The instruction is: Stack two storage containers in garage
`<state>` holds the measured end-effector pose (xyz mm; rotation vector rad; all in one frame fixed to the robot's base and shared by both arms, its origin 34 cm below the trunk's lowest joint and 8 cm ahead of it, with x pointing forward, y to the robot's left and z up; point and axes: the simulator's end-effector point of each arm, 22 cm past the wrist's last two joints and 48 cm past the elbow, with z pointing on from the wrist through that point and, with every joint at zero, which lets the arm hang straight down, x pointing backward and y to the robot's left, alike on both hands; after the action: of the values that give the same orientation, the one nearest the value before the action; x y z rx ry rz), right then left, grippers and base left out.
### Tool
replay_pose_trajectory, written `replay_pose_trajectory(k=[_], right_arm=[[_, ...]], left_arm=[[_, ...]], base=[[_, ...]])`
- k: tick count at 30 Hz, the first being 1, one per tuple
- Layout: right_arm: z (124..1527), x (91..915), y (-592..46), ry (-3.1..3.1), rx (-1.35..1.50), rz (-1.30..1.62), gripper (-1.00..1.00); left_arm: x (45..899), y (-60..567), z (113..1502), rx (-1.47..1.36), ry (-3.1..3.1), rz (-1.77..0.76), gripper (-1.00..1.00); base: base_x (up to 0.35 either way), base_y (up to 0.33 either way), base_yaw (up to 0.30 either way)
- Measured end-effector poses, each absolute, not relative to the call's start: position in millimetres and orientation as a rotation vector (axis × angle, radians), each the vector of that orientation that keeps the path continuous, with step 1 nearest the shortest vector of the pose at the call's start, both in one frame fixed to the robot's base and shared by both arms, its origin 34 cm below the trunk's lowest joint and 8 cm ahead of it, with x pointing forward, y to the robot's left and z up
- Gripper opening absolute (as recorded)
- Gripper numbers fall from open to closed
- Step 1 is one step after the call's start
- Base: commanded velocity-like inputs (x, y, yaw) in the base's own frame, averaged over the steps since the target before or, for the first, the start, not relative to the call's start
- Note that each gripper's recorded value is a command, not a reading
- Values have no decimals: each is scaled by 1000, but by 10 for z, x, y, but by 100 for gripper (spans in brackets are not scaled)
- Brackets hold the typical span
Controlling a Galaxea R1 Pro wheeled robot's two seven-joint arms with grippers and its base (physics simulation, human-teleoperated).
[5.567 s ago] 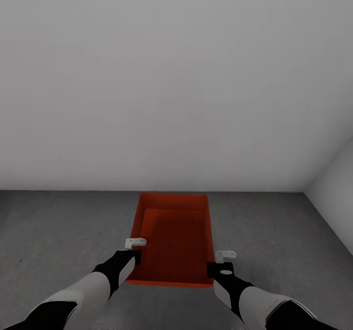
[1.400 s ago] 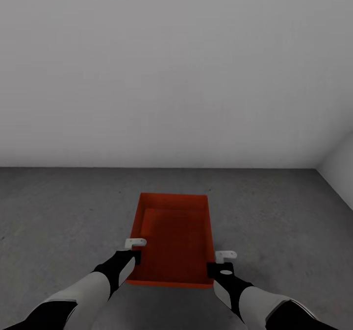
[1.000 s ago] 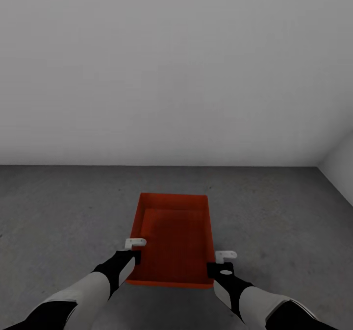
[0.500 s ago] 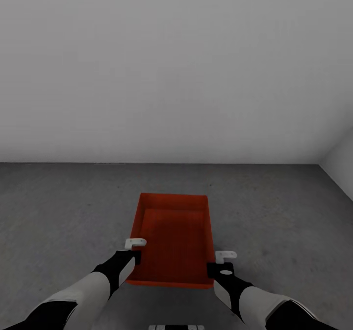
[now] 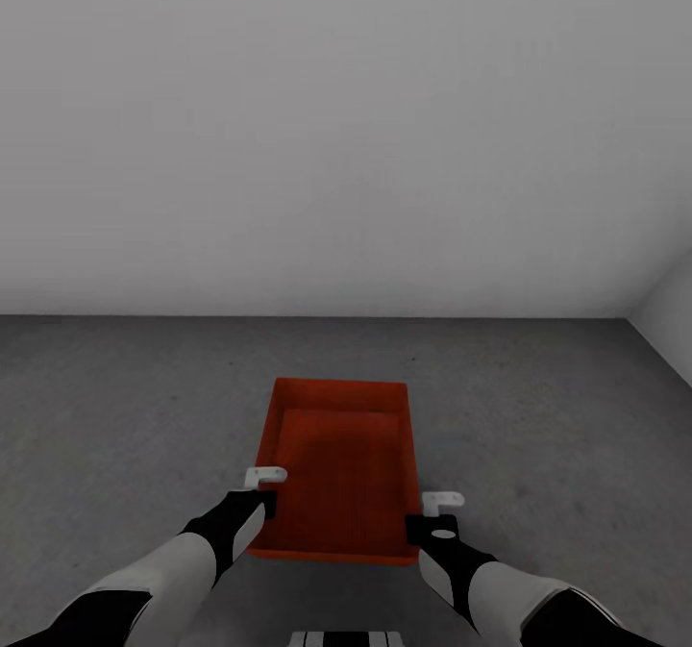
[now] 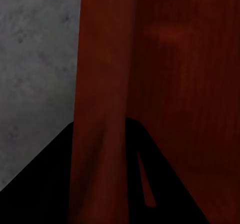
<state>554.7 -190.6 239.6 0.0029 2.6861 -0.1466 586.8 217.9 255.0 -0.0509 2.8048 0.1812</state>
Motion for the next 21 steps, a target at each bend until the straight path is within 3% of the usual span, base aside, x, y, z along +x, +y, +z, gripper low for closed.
replay_pose_trajectory(k=[21], right_arm=[[2433, 5634, -1928, 2660, -1, -147, -100]], left_arm=[[5918, 2160, 2567, -66, 2780, 170, -100]], base=[[0, 0, 0]])
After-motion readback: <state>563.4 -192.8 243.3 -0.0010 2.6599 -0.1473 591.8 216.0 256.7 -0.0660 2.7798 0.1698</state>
